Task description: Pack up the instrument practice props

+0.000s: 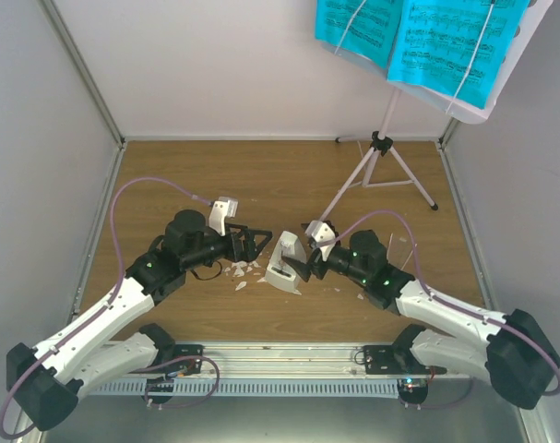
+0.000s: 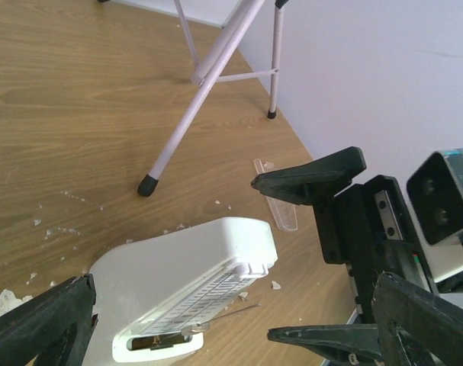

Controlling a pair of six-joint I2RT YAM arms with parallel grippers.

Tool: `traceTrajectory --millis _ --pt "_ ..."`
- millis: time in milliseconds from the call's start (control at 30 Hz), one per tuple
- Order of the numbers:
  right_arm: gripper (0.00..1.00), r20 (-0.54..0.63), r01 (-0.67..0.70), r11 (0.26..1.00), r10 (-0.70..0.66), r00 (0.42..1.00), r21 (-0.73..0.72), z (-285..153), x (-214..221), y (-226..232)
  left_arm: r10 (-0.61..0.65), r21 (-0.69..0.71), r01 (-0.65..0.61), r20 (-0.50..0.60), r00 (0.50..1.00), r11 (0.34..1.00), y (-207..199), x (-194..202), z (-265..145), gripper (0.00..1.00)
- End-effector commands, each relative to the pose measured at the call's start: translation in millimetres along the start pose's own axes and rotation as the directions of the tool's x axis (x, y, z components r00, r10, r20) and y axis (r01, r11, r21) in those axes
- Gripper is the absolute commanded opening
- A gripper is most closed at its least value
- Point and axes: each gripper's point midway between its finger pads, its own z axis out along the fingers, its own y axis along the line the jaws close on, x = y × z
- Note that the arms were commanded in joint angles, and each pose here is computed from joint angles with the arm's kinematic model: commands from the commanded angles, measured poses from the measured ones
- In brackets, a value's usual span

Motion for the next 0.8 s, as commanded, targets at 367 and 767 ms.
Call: traceTrajectory --millis 367,767 --pt "1.00 -0.005 0.044 0.999 -0.044 0.999 0.022 13.1 12.4 -3.8 0.020 0.004 -0.020 0.001 1.000 1.000 -1.3 2.2 -0.4 0.99" --pt "1.00 -0.021 0.032 0.999 -0.031 0.999 0.026 16.8 19.4 -5.1 0.020 -0.014 -0.020 0.005 1.000 1.000 1.4 1.5 -1.1 0.99"
